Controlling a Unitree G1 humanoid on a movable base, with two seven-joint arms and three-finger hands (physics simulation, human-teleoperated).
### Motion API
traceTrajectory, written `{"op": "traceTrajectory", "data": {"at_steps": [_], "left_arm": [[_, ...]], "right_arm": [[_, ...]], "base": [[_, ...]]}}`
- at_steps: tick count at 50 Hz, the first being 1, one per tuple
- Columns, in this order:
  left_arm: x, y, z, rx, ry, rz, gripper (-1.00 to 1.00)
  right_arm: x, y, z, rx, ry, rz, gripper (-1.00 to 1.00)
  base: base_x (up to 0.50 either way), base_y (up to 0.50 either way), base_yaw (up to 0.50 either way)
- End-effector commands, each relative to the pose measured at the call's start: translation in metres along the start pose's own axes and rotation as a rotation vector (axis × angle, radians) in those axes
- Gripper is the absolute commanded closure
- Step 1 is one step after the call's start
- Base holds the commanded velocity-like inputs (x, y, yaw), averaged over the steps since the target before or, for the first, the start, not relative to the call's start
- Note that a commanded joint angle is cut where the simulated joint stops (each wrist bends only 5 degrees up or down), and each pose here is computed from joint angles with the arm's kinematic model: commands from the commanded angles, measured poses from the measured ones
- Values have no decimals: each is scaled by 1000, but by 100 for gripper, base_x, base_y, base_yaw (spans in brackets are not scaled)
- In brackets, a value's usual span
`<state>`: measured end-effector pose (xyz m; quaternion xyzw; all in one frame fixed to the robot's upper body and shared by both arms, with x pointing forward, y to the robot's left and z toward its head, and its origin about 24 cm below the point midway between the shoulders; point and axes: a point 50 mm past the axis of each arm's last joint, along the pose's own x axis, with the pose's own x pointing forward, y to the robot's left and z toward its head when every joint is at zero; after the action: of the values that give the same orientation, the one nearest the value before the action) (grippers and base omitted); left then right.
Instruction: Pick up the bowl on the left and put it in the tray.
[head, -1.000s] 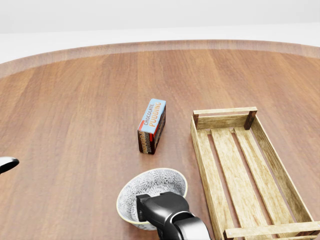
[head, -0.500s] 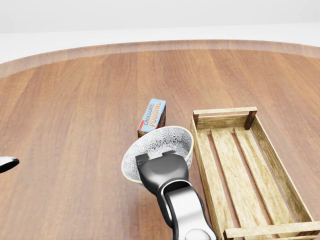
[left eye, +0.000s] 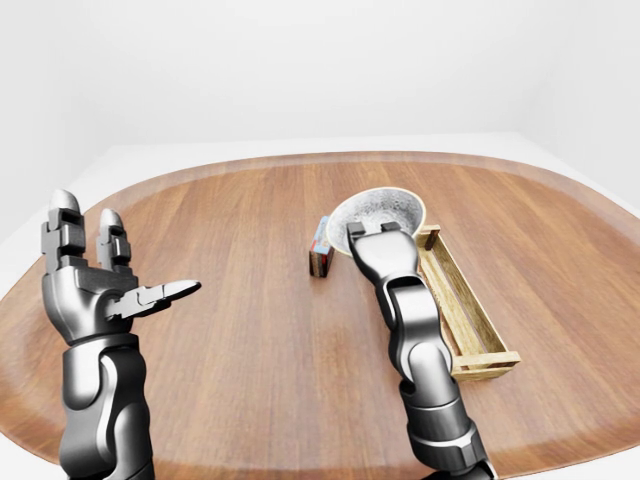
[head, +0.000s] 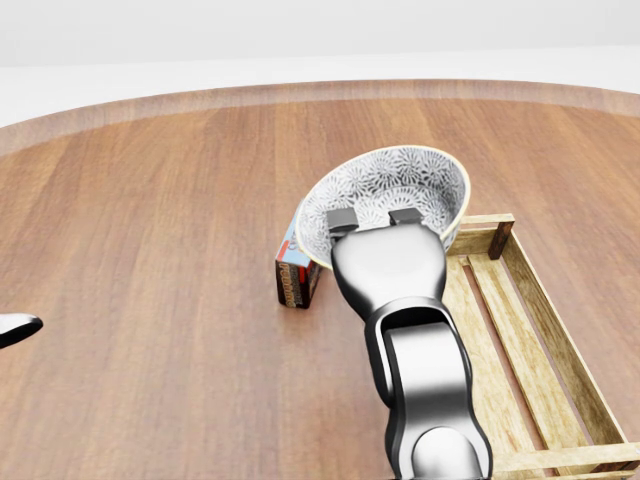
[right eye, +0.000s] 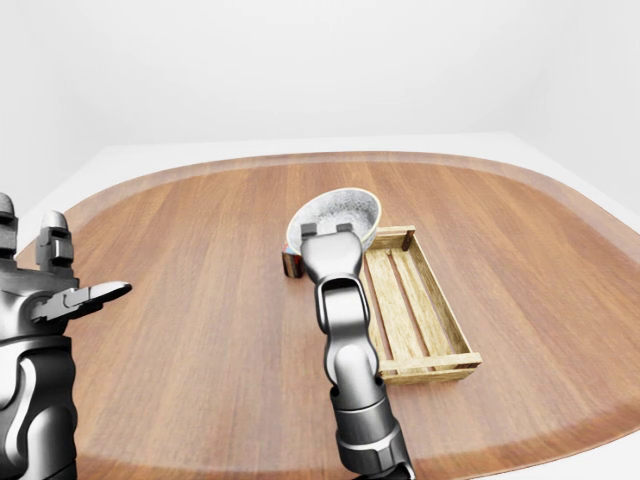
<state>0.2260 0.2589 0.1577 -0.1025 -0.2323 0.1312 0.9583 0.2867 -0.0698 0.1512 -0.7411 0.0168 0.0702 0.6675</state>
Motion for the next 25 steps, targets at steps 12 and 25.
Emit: {"op": "traceTrajectory", "data": {"at_steps": [12,25], "left_arm": [[-1,-2,-4,6,16,-5,-100],[-2,-2,-3,9,11,-8,-100]], "right_arm": [[-13,-13,-57,23,153,-97,100],[-5,-4,-76,60,148,-47,100]], "base": [[0,0,0],[0,0,0]]}}
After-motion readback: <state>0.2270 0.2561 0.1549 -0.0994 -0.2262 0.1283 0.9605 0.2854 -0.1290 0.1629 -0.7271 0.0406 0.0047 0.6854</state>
